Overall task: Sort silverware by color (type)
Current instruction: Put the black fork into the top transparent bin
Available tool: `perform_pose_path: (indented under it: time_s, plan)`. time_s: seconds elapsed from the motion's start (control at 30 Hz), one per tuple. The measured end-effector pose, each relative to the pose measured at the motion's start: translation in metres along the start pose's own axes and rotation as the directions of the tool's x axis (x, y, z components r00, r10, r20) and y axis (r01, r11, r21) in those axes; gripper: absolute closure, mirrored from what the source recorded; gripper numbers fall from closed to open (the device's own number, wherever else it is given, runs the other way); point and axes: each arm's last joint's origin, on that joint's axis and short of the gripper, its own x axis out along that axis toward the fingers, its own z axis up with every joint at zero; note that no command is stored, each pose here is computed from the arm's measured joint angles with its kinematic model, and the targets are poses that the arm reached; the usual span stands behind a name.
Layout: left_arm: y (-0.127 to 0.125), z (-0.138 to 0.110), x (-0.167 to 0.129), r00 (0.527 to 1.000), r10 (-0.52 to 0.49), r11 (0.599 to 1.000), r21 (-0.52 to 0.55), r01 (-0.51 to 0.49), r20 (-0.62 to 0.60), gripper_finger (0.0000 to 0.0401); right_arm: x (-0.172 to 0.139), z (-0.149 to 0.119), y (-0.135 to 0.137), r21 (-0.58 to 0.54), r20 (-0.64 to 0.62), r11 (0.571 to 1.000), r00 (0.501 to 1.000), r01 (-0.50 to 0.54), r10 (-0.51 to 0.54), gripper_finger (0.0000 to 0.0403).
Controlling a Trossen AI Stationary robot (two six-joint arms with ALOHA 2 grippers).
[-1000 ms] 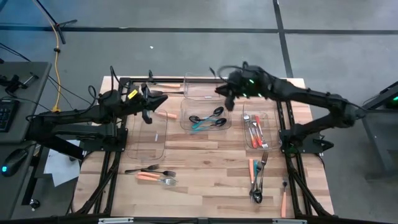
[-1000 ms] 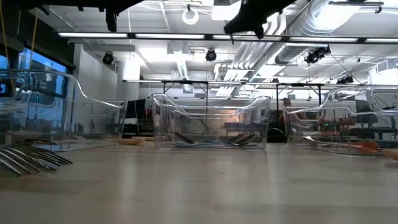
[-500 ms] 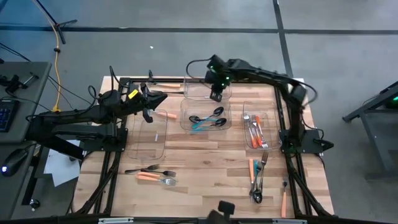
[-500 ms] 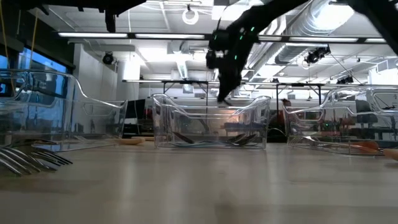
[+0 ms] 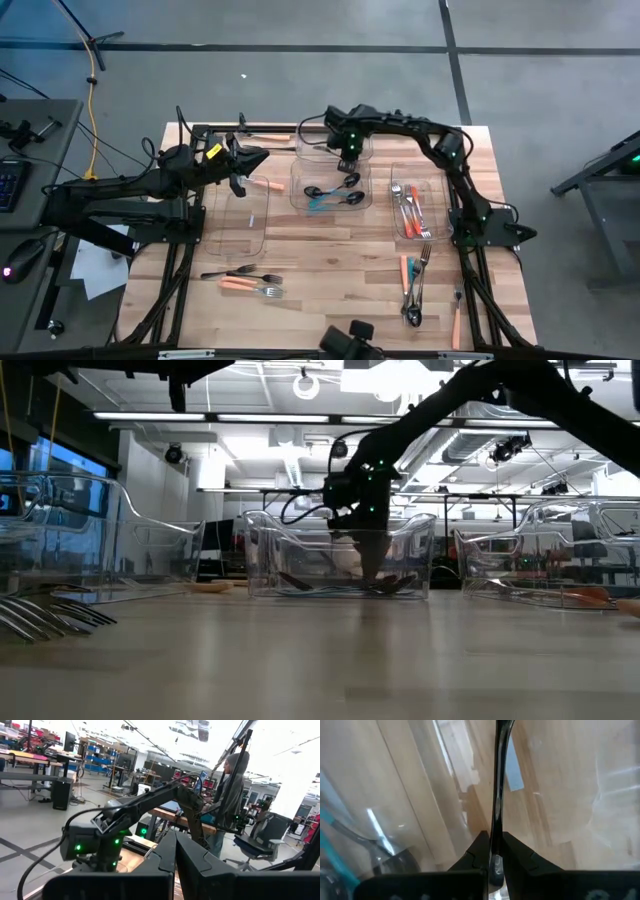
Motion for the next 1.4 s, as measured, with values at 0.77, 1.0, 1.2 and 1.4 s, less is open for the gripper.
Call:
perform_pose_path:
  time_s: [0.77,1.0,1.2,1.4]
  plan:
    - [0.001,0.0,0.0,1.0,0.023,1.0,0.0,-0.023,0.007,0.0401,0.0,0.0,0.002,0.041,-0.005,0.999,1.0,-0.012,0.012,0.0328]
    - [0.0,0.001,0.0,1.0,0.02,1.0,-0.018,-0.02,0.012,0.0401,-0.03,0.005,0.001,0.048,-0.02,0.999,1.0,0.006,-0.005,0.027]
    - [-0.001,0.003,0.0,1.0,0.0,1.0,-0.021,0.0,0.028,0.0401,-0.076,0.021,-0.003,0.067,0.102,0.997,0.994,0.037,-0.044,0.0228]
    - [-0.001,0.003,0.0,1.0,-0.014,1.0,-0.02,0.015,0.024,0.0401,-0.114,0.023,0.007,0.087,0.179,0.982,0.972,-0.167,0.149,0.0214]
